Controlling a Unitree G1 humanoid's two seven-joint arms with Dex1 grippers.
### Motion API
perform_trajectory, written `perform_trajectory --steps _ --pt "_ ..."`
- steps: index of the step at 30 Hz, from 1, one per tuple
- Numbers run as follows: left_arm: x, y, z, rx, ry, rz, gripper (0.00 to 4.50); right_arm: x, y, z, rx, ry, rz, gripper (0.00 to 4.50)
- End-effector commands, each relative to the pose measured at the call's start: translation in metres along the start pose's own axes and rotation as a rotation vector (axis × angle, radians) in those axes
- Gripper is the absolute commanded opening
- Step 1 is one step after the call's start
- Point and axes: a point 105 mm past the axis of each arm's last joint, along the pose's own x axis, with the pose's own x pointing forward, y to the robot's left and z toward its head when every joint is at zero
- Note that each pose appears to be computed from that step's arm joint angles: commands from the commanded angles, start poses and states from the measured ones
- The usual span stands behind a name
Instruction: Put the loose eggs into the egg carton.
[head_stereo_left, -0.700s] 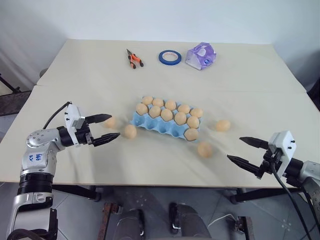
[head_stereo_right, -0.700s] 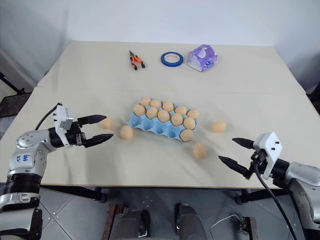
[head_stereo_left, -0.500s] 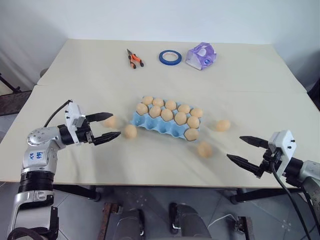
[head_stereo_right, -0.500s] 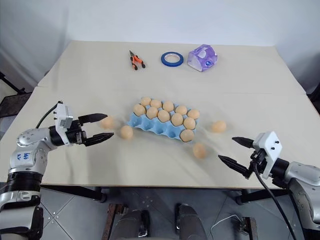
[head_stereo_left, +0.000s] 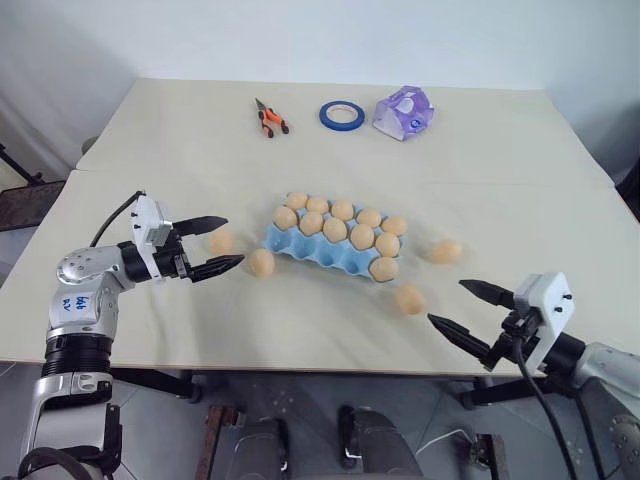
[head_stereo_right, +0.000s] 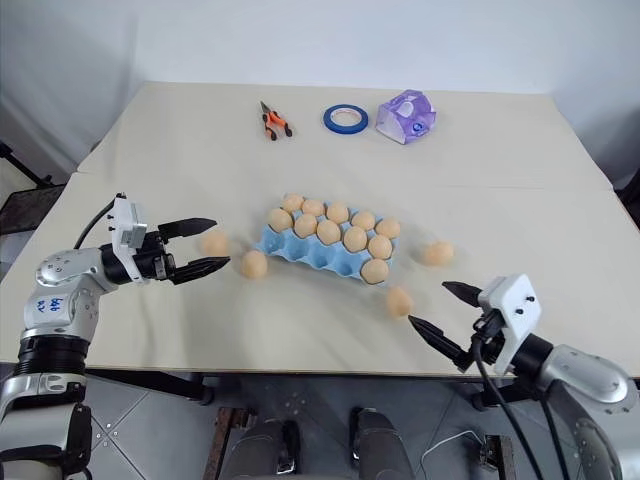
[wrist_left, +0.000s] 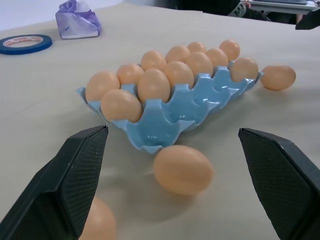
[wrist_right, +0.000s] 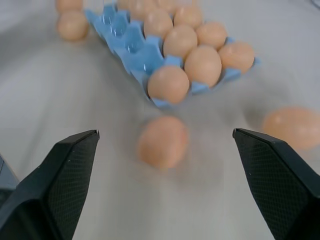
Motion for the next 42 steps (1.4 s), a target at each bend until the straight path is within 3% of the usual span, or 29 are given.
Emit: perform_trajectory --steps 1,17,20,25,27,31,35,42 --pt "0.006 -0.003 0.009 0.049 -0.020 -0.035 4.46 0.011 0.008 0.001 -0.021 0.007 -0.059 4.50" --pt "0.005 -0.018 0.003 0.014 0.026 -0.105 4.46 0.060 -0.012 -0.042 -0.001 0.154 -0.151 4.50" --pt "0.003 -0.019 0.003 0.016 0.025 -0.099 4.50 0.064 -0.014 -0.039 0.025 0.128 -0.168 3.86" --pt "0.001 -0.019 0.004 0.016 0.023 -0.092 4.50 0.063 -0.012 -0.032 0.023 0.102 -0.157 2.06" --pt "0.001 -0.018 0.004 0.017 0.022 -0.088 4.50 0.061 -0.015 -0.028 0.003 0.097 -0.157 1.65" --pt "0.001 -0.017 0.005 0.019 0.019 -0.081 4.50 0.060 -0.021 0.001 -0.009 0.023 -0.155 1.61" --pt "0.002 -0.017 0.005 0.020 0.018 -0.079 4.50 0.073 -0.011 0.038 -0.026 -0.047 -0.046 1.61" --pt "0.005 -0.017 0.007 0.023 -0.007 -0.066 4.50 0.114 -0.009 0.046 -0.035 -0.028 0.005 1.61"
